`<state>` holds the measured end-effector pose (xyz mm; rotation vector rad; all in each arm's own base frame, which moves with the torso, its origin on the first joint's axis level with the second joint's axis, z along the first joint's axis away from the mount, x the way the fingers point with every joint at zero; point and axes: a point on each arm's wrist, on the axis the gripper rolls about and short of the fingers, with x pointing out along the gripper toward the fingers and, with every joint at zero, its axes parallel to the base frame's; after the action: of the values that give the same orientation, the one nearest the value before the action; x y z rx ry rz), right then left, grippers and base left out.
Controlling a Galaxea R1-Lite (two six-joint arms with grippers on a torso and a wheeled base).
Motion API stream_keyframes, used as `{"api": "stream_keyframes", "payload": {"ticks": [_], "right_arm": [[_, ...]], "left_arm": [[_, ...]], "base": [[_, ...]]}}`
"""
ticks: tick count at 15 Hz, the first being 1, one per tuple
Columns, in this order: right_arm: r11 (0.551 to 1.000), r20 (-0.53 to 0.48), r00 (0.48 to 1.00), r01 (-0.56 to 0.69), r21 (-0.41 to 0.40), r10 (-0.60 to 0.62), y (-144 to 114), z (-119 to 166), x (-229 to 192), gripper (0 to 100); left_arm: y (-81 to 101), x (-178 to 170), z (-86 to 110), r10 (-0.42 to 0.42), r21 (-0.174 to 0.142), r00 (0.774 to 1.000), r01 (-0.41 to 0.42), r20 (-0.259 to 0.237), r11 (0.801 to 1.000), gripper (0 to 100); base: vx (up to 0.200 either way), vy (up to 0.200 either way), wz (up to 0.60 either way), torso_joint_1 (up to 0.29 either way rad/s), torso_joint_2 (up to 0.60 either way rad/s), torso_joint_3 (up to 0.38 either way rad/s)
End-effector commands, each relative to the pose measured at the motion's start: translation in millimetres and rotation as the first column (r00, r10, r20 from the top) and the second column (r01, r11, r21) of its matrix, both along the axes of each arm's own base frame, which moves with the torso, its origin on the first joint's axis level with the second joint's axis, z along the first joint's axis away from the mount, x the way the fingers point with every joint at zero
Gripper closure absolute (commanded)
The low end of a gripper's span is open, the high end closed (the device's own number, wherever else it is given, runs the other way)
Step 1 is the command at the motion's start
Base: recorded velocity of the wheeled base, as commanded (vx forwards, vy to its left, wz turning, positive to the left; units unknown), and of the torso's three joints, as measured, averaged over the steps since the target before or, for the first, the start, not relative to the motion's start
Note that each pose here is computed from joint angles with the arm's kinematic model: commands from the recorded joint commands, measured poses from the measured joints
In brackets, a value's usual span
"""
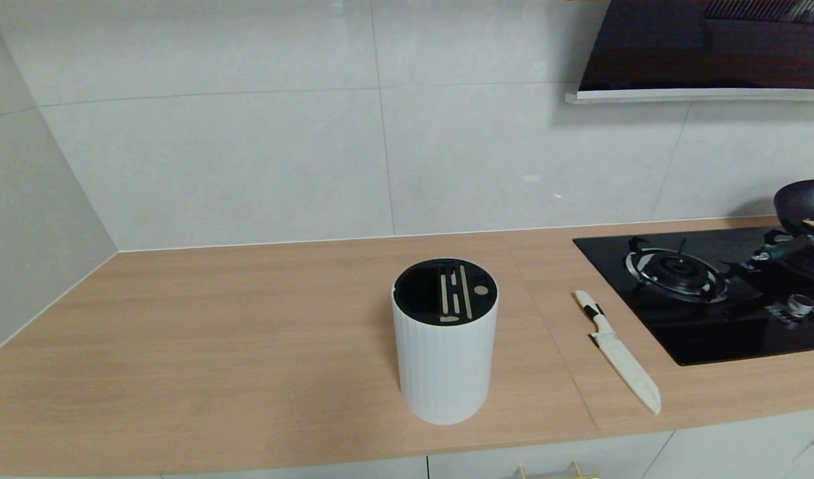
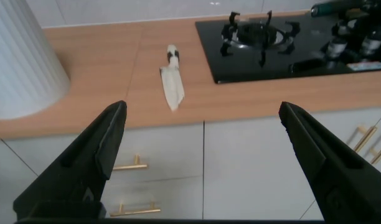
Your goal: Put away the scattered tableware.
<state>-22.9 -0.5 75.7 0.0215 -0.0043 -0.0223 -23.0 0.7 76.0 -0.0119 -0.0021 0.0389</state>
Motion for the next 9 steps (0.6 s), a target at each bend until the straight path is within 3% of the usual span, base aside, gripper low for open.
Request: {"api": "stream_keyframes", "payload": {"ticks": [1, 7, 9], "right_arm": [[1.000, -0.001, 1.000, -0.001, 0.000, 0.001, 0.0, 0.1, 0.1, 0], [1.000, -0.001, 1.000, -0.001, 0.000, 0.001, 0.0, 0.1, 0.1, 0], [1.000, -0.001, 1.000, -0.001, 0.000, 0.001, 0.0, 0.1, 0.1, 0]], "left_arm": [[0.0, 0.0, -0.1, 0.001, -0.002, 1.000, -0.001, 0.000, 1.000, 0], [0.0, 0.0, -0.1, 0.001, 0.000, 1.000, -0.001, 0.000, 1.000, 0], [0.0, 0.0, -0.1, 0.001, 0.000, 1.000, -0.001, 0.000, 1.000, 0]], "base": [[0.000, 0.000, 0.00, 0.261, -0.59, -0.290], [0.000, 0.000, 0.00, 0.197, -0.42, -0.225], [0.000, 0.000, 0.00, 0.056, -0.12, -0.063]]}}
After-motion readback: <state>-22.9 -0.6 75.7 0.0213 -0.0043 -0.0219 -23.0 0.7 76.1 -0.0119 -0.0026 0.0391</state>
